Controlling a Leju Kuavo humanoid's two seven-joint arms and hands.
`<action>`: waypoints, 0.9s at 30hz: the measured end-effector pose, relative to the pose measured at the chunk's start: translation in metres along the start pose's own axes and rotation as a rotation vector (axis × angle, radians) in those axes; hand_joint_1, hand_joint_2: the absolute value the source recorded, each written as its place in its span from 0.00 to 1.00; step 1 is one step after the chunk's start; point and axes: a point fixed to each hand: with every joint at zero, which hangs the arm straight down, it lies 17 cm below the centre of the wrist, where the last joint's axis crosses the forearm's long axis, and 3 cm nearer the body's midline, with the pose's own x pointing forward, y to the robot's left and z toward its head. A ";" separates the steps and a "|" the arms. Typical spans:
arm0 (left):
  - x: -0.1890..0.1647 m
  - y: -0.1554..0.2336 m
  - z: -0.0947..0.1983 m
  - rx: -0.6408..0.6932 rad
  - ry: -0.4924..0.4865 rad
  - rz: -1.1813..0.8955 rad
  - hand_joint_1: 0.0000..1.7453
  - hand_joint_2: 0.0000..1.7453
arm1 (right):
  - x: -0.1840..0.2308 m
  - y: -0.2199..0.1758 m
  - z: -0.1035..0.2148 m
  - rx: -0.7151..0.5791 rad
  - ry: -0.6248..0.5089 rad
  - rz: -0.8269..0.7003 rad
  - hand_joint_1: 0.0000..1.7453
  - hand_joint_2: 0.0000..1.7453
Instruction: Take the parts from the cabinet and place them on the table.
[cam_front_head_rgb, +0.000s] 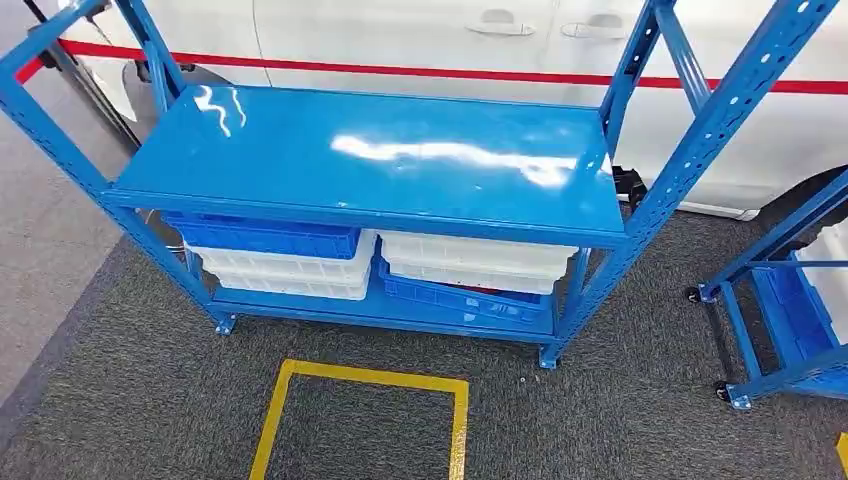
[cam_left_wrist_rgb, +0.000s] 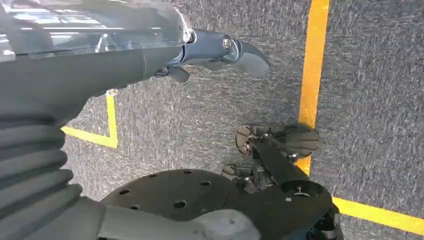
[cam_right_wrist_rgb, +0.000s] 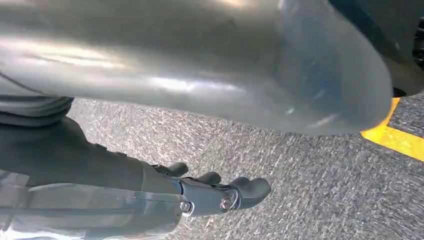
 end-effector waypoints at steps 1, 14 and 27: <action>0.000 0.000 0.000 -0.001 0.000 -0.005 0.00 1.00 | 0.000 0.000 0.000 0.000 0.001 0.000 0.00 1.00; -0.008 0.008 -0.001 0.041 0.039 -0.026 0.00 1.00 | 0.003 -0.001 0.000 -0.002 -0.020 0.020 0.00 0.00; -0.006 0.006 0.000 0.032 0.026 -0.012 0.00 0.00 | 0.002 0.002 0.000 0.009 -0.016 0.027 0.00 0.00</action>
